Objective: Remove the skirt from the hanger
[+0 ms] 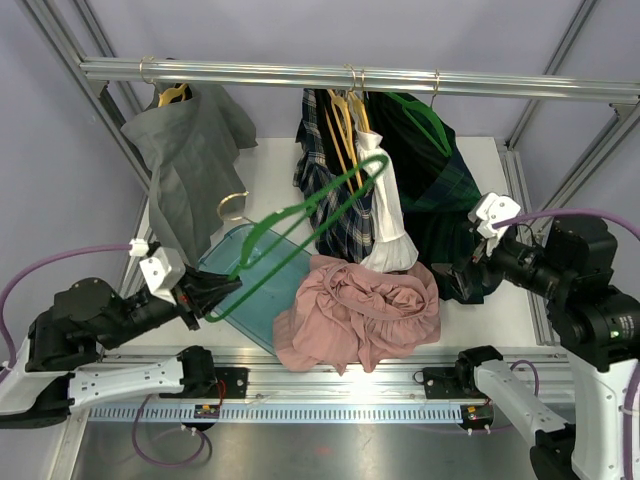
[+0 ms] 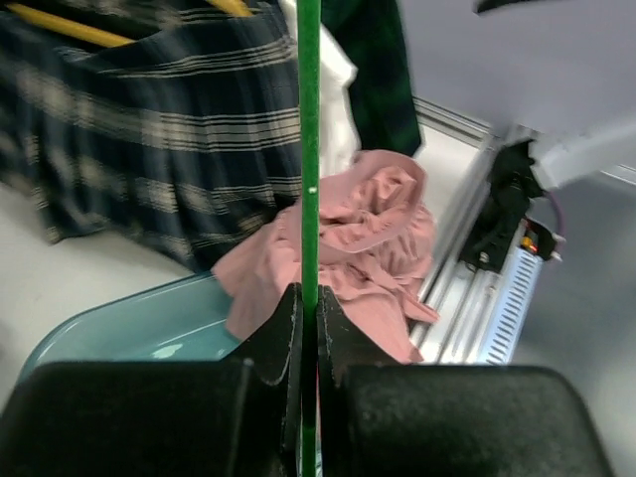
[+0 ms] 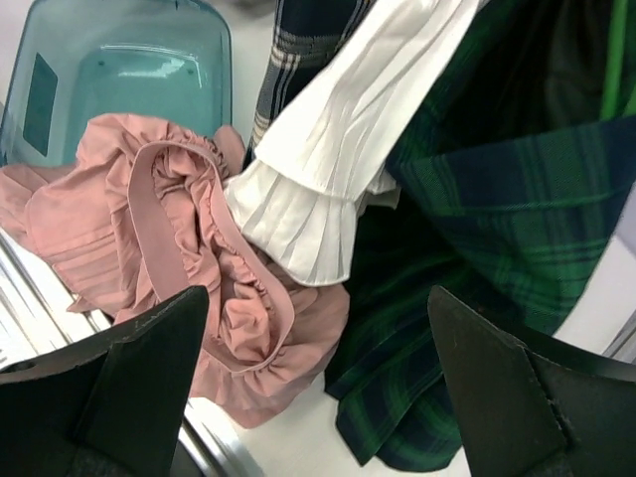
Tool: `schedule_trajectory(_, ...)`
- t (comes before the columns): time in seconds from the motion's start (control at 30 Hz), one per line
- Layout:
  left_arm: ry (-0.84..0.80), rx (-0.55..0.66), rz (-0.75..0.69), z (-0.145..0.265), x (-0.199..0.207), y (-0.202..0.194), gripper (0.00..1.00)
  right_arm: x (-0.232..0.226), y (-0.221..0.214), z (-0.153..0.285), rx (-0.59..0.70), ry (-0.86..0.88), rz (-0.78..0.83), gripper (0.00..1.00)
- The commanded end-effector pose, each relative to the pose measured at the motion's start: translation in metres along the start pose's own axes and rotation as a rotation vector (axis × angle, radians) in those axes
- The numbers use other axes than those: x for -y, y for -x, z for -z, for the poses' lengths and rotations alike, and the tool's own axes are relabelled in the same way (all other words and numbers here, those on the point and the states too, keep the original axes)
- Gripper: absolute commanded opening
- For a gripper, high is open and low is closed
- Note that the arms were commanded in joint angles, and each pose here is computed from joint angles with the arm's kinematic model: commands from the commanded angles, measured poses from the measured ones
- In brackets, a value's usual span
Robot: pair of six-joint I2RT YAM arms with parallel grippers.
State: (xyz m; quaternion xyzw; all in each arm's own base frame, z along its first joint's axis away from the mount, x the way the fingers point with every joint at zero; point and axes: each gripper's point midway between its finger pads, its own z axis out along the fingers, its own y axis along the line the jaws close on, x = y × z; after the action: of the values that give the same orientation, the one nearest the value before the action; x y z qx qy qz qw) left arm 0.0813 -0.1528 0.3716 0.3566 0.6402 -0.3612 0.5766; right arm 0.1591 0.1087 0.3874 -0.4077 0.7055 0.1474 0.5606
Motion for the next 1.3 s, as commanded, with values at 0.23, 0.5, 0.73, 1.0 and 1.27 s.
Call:
schedule_trajectory(0.23,0.540,0.038,0.108,0.032,-0.090,-0.012,0.00,-0.038,-0.025,-0.041,0.086,0.241,-0.138,1.00)
schedule_trajectory(0.5,0.844,0.013,0.092,0.017,-0.120,-0.010,0.00,-0.051,-0.051,-0.062,0.086,0.333,-0.202,0.99)
schedule_trajectory(0.73,0.943,-0.016,0.077,-0.036,-0.134,0.011,0.00,-0.059,-0.070,-0.066,0.098,0.366,-0.253,0.99)
schedule_trajectory(1.0,0.858,0.064,0.192,-0.094,-0.155,0.047,0.00,-0.067,-0.080,-0.064,0.121,0.378,-0.251,1.00)
schedule_trajectory(1.27,0.861,0.035,0.240,-0.131,-0.178,0.060,0.00,-0.071,-0.090,-0.066,0.115,0.385,-0.251,1.00)
